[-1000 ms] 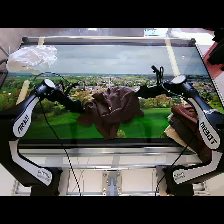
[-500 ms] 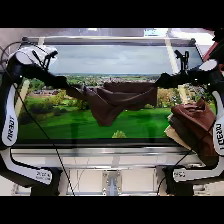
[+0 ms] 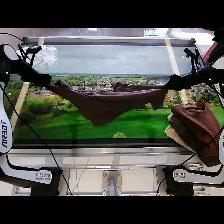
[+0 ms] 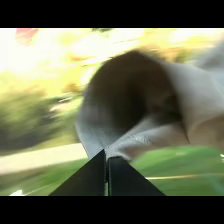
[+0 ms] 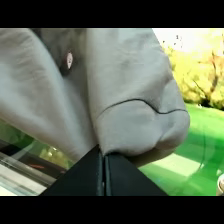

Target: Fold the shirts.

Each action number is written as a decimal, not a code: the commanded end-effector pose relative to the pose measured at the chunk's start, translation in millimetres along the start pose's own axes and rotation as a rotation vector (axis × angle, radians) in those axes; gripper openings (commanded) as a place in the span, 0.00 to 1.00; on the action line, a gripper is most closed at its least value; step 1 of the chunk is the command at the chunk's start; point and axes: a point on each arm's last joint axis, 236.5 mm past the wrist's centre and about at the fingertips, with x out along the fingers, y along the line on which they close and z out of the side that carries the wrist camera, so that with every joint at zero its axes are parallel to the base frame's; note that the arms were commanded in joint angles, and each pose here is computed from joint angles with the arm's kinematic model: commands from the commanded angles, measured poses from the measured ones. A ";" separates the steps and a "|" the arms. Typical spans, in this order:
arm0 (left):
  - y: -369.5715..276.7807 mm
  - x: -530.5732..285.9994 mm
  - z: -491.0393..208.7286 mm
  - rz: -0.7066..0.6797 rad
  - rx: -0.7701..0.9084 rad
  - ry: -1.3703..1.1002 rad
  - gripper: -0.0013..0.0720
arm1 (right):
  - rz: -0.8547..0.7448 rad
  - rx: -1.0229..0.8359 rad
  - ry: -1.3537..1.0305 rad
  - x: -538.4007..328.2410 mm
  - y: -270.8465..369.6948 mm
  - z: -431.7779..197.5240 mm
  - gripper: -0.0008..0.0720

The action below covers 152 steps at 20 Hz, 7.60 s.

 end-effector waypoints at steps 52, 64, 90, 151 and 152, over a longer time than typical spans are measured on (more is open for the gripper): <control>-152.3 -29.6 -80.0 -0.513 -0.376 -0.361 0.98 | 0.110 0.089 0.134 201.2 -42.5 0.0 0.58; -154.5 -30.5 -87.1 -0.515 -0.383 -0.374 0.98 | 0.183 0.015 0.295 228.0 -10.7 -39.0 0.52; -177.2 122.9 -137.4 -0.494 -0.705 -0.182 0.67 | 0.333 -0.057 0.189 151.9 47.1 31.5 0.05; -9.3 -0.3 161.0 -0.392 -0.676 -0.854 0.99 | 0.006 0.248 -0.566 90.0 -33.3 171.3 0.55; -9.2 -19.2 169.2 -0.387 -0.630 -0.895 0.98 | 0.003 0.231 -0.593 80.2 -29.8 179.0 0.55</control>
